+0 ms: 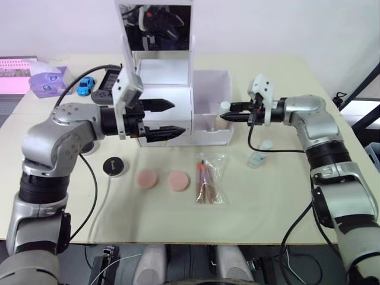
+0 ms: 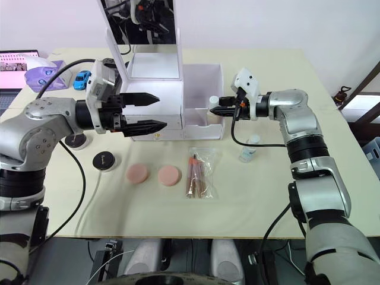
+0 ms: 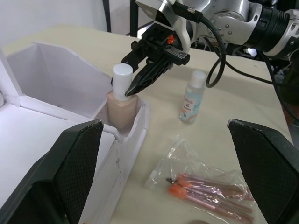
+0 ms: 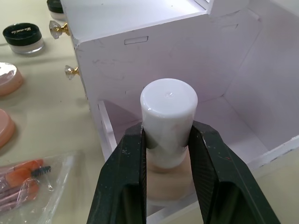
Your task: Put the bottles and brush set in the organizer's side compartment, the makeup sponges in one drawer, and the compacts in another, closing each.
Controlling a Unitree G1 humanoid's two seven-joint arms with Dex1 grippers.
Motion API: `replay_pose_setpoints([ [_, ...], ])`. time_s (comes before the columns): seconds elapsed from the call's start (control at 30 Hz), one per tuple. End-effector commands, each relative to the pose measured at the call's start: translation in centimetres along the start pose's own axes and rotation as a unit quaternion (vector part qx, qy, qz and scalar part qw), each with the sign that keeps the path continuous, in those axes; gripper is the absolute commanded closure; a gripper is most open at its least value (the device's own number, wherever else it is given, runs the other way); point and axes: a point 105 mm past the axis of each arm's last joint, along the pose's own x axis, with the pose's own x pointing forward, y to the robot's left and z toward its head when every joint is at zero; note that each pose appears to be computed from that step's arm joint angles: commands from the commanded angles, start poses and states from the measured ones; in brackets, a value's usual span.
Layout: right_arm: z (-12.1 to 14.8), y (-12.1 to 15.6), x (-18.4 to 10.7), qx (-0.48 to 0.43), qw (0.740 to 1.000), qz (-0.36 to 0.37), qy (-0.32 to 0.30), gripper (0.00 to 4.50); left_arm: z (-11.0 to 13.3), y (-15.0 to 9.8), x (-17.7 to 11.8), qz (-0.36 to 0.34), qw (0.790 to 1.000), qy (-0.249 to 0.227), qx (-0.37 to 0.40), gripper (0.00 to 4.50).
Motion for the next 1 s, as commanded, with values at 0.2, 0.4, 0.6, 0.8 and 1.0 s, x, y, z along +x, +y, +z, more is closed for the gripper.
replay_pose_setpoints([
  [0.2, 3.4, -1.2, -3.0, -0.011, 0.998, -0.039, -0.050, 0.09, 1.1, 0.5, -0.3, 0.007, 0.999, -0.010, 0.030, 0.00],
  [0.4, 4.5, -0.7, -7.1, 0.020, 0.992, -0.081, -0.093, 0.09, 0.3, 1.9, -2.8, 0.047, 0.999, -0.004, 0.024, 0.00],
  [0.6, 3.1, -1.0, -14.6, 0.064, 0.974, -0.191, -0.103, 0.09, -2.2, 6.3, -10.4, 0.180, 0.984, 0.013, 0.003, 0.00],
  [0.8, -2.7, -0.7, -20.7, 0.105, 0.945, -0.307, -0.041, 0.09, -6.1, 8.2, -17.9, 0.278, 0.959, 0.056, -0.027, 0.00],
  [1.0, -8.1, 1.0, -24.2, 0.121, 0.914, -0.387, 0.019, 0.09, -10.2, 8.8, -23.9, 0.374, 0.923, 0.083, -0.051, 0.00],
])
